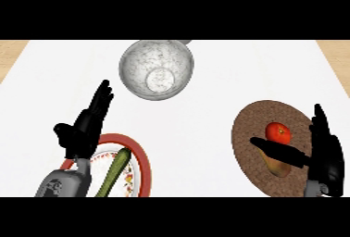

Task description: Pick the tomato from the placemat and place it in the bowl

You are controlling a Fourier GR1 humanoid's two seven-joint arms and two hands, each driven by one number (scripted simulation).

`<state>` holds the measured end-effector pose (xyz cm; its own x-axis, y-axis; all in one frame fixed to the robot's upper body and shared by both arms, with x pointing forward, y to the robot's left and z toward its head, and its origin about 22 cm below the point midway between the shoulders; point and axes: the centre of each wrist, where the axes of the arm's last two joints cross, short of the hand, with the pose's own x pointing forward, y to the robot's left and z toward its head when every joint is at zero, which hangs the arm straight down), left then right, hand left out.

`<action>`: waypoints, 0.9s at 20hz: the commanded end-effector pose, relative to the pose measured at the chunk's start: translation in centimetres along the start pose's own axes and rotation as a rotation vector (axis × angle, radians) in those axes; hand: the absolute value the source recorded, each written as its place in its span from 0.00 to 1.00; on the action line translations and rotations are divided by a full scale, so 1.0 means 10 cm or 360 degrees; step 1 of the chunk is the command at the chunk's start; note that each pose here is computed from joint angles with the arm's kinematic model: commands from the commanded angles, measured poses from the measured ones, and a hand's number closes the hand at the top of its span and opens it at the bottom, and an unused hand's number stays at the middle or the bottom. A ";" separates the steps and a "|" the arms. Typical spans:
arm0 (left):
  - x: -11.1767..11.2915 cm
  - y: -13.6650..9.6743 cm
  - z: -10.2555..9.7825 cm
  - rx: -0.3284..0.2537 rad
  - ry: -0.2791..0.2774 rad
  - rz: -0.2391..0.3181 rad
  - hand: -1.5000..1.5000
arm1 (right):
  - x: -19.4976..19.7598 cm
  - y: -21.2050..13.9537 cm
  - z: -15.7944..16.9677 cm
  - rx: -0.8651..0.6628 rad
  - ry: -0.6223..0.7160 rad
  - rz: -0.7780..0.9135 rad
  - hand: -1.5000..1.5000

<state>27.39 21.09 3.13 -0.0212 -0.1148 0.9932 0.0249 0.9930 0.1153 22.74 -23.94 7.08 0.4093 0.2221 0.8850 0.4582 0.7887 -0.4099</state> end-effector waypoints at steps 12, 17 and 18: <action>-0.03 0.04 0.13 -0.0002 -0.0016 -0.0007 0.50 | -0.50 0.09 -0.42 -0.0106 0.0149 0.0201 0.00; 0.00 -0.15 -0.06 -0.0019 -0.0012 0.0015 0.50 | -0.56 0.30 -0.56 -0.0075 0.0182 0.0328 0.00; 0.18 0.03 -0.04 0.0009 -0.0021 0.0004 0.50 | -0.55 0.14 -0.46 -0.0034 0.0168 0.0311 0.00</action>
<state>27.56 21.17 3.26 -0.0292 -0.1117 0.9933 0.0245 0.9934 0.1124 24.52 -26.16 0.59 0.5500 0.2821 0.7861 0.4159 0.7237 -0.5507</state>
